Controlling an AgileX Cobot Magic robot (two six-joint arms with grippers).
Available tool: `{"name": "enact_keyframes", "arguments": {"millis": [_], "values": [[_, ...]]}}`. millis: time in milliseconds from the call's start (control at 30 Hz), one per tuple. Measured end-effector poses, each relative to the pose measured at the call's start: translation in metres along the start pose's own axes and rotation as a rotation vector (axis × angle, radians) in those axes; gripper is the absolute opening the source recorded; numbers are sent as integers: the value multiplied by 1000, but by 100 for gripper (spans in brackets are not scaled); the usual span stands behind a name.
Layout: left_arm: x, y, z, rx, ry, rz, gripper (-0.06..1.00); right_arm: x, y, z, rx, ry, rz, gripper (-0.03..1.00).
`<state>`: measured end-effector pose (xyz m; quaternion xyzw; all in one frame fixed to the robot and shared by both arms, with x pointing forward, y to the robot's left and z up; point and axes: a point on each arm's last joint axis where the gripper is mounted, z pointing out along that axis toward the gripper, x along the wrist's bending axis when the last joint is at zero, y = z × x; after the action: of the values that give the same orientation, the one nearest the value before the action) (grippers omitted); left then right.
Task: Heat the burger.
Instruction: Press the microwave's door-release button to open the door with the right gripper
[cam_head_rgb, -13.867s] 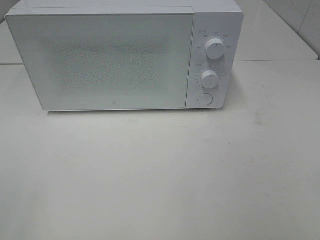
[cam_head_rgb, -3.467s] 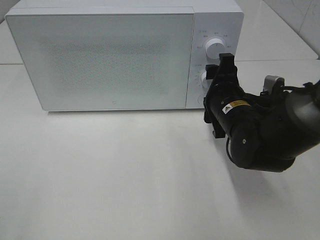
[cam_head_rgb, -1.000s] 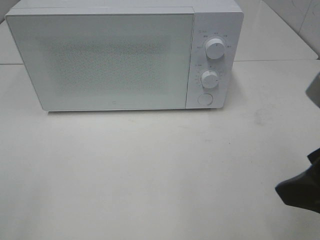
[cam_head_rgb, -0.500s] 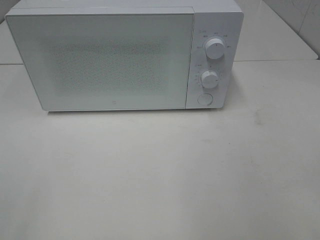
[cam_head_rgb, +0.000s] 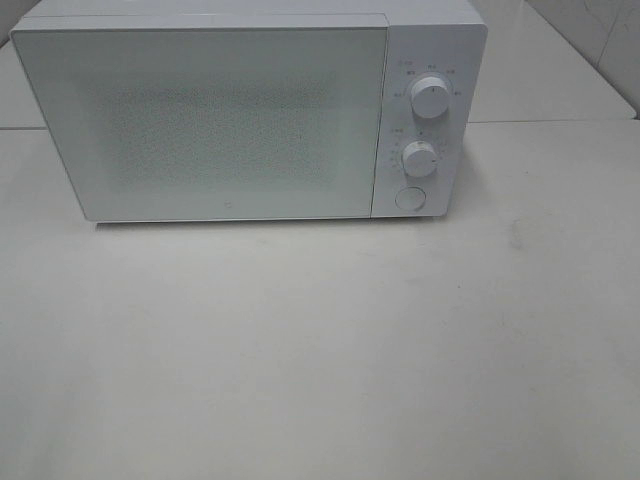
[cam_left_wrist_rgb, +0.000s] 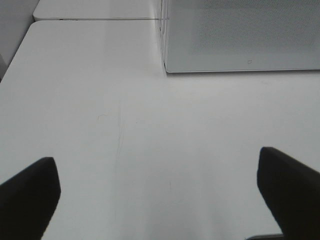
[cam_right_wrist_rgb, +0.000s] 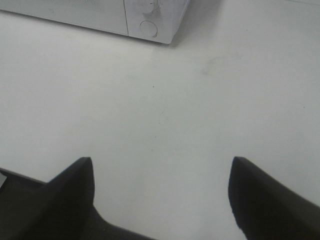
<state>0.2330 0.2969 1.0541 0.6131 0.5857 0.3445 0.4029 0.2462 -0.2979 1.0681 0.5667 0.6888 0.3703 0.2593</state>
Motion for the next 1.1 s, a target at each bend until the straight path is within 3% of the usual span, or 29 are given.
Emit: {"name": "enact_keyframes", "arguments": {"millis": [333, 800, 1100], "values": [[0, 0, 0, 0, 0, 0, 99, -2, -26, -3, -99, -66, 41, 72], [0, 0, 0, 0, 0, 0, 99, -3, -26, -3, -100, -85, 46, 72], [0, 0, 0, 0, 0, 0, 99, -2, 2, -5, -134, -86, 41, 72]]}}
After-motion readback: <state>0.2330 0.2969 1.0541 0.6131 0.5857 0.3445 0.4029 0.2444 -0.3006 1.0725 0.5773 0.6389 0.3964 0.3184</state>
